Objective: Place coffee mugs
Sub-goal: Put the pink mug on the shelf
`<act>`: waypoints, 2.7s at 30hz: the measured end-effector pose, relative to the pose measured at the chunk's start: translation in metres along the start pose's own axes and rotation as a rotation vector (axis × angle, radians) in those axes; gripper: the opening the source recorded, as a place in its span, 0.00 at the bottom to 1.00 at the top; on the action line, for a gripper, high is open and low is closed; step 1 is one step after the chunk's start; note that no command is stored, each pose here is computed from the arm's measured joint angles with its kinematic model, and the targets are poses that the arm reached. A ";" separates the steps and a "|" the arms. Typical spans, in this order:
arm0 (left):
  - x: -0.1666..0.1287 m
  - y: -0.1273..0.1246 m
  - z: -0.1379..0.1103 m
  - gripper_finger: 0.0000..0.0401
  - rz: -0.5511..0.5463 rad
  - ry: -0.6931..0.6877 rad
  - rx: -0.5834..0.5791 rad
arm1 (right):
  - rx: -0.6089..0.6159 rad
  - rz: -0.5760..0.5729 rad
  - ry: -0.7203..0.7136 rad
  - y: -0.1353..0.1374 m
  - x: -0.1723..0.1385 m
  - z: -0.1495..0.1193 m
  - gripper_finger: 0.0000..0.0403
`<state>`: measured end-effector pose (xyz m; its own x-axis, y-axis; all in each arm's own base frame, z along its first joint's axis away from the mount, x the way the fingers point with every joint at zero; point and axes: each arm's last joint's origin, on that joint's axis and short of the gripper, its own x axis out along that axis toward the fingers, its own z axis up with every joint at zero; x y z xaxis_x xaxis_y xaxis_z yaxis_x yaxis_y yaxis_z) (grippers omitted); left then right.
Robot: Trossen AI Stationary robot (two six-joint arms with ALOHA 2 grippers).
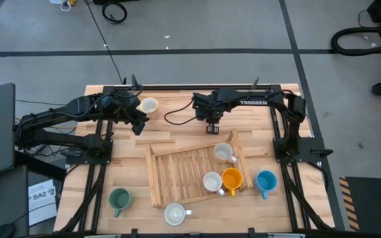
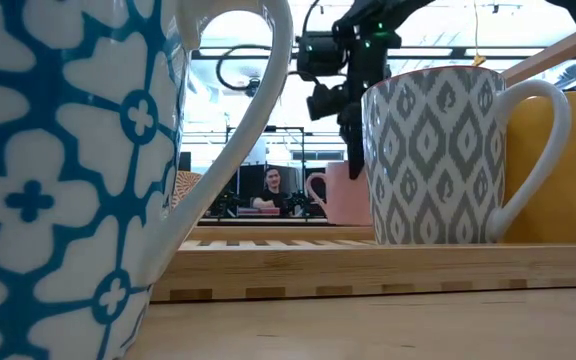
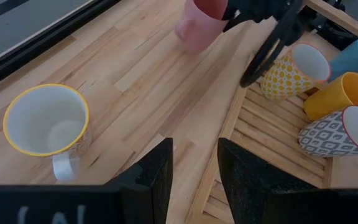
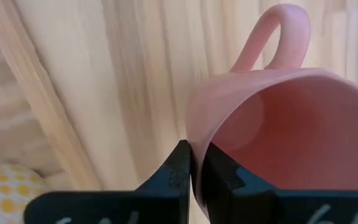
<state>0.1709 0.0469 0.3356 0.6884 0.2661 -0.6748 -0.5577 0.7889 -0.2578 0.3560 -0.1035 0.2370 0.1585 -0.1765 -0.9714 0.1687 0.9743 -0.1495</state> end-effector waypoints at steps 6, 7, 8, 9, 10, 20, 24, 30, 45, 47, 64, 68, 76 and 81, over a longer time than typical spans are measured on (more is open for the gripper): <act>0.000 0.000 0.000 0.33 0.000 0.000 0.000 | 0.172 0.065 -0.030 0.014 -0.021 0.009 0.06; 0.000 0.000 0.000 0.33 0.000 0.000 0.000 | 0.203 0.088 -0.033 0.018 -0.025 0.010 0.06; 0.000 0.000 0.000 0.33 0.000 0.000 0.000 | 0.231 0.113 -0.036 0.022 -0.028 0.012 0.06; 0.000 0.000 0.000 0.33 0.000 0.000 0.000 | 0.257 0.137 -0.044 0.025 -0.031 0.013 0.06; 0.000 0.000 0.000 0.33 0.000 0.000 0.000 | 0.281 0.161 -0.053 0.029 -0.034 0.015 0.06; 0.000 0.000 0.000 0.33 0.000 0.000 0.000 | 0.337 0.248 -0.048 0.082 -0.048 0.017 0.06; 0.000 0.000 0.000 0.33 0.000 0.000 0.000 | 0.333 0.267 -0.052 0.106 -0.052 0.015 0.06; 0.000 0.000 0.000 0.33 0.000 0.000 0.000 | 0.283 0.283 -0.065 0.134 -0.058 0.011 0.06; 0.000 0.000 0.000 0.33 0.000 0.000 0.000 | 0.183 0.317 -0.095 0.173 -0.064 0.002 0.06; 0.000 0.000 0.000 0.33 0.000 0.000 0.000 | 0.172 0.316 -0.089 0.176 -0.061 0.000 0.06; 0.000 0.000 0.000 0.33 -0.001 0.000 0.000 | 0.154 0.255 -0.093 0.182 -0.053 -0.006 0.06; 0.000 0.000 0.000 0.33 0.000 0.000 0.000 | 0.205 0.239 -0.097 0.181 -0.053 -0.006 0.06; 0.000 0.000 0.000 0.33 0.000 0.000 0.000 | 0.380 0.252 -0.073 0.186 -0.054 -0.007 0.06; 0.000 0.000 0.000 0.33 0.000 0.000 0.000 | 0.449 0.259 -0.061 0.191 -0.055 -0.009 0.07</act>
<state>0.1709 0.0468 0.3357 0.6884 0.2657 -0.6749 -0.5573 0.7893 -0.2577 0.3704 0.0930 0.2599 0.3047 0.0414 -0.9516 0.5150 0.8332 0.2011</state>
